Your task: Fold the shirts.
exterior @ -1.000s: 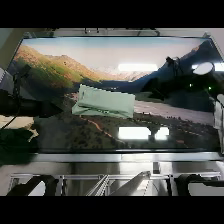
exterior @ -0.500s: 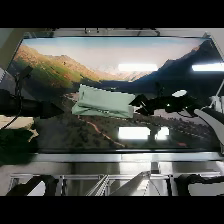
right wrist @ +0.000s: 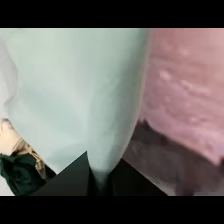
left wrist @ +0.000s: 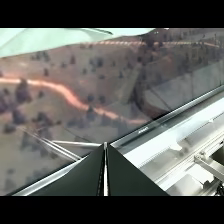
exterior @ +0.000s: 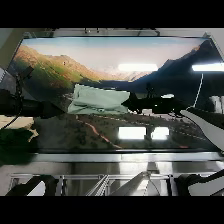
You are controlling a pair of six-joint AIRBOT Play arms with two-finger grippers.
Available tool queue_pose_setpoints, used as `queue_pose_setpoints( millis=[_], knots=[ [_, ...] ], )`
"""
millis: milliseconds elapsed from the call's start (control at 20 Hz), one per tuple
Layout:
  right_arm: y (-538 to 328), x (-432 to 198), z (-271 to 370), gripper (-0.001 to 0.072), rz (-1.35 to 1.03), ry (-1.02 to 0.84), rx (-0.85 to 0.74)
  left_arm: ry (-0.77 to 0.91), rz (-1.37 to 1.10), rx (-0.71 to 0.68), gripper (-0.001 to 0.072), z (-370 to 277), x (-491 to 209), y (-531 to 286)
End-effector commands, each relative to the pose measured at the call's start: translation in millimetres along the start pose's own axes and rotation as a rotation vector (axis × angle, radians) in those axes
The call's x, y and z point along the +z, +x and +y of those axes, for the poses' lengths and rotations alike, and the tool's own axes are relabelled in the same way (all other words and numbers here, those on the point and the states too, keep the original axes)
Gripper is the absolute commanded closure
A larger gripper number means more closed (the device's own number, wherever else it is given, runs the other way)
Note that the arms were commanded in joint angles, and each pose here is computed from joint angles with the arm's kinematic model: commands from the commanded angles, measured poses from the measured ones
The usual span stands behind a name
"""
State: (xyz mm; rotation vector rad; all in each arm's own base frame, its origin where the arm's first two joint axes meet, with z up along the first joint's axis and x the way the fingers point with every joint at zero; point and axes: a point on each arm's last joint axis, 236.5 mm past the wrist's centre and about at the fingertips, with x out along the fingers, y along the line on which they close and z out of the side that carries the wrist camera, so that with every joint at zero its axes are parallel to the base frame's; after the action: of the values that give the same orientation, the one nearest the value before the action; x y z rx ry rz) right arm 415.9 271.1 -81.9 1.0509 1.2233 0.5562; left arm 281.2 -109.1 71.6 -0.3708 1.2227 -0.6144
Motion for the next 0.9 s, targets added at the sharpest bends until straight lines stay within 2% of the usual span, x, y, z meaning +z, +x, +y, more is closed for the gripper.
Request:
queue_pose_setpoints(
  millis=[0, 150, 250, 350, 500, 650, 750, 850],
  knots=[
    [-23, 26, 44, 0.0693, -0.071, -0.07, 0.079, 0.0, 0.001, 0.001, 0.0689, 0, 0, 0],
    [-118, 99, 79, 0.0694, -0.277, -0.176, 0.068, -0.001, 0.002, 0.001, 0.069, 0, 0, 0],
    [-230, 149, 89, 0.0693, -0.497, -0.23, -0.014, 0.0, 0.001, 0.001, 0.0689, 0, 0, 0],
    [-358, 164, 84, 0.0693, -0.739, -0.223, -0.13, 0.0, 0.01, -0.003, 0.0689, 0, -2, 0],
    [-482, 119, 17, 0.0693, -0.869, -0.068, -0.425, 0.007, 0.002, 0.001, 0.0689, 0, 0, 0],
    [-538, 43, -98, 0.0694, -0.745, 0.204, -0.784, 0.01, -0.016, 0.008, 0.0689, 2, 4, 0],
    [-550, 4, -155, 0.0693, -0.694, 0.341, -0.894, 0.01, -0.007, 0.004, 0.0689, 1, 2, 0],
    [-533, -27, -200, 0.0694, -0.656, 0.46, -0.887, 0.01, -0.006, 0.003, 0.0689, 1, 1, 0]
  ],
)
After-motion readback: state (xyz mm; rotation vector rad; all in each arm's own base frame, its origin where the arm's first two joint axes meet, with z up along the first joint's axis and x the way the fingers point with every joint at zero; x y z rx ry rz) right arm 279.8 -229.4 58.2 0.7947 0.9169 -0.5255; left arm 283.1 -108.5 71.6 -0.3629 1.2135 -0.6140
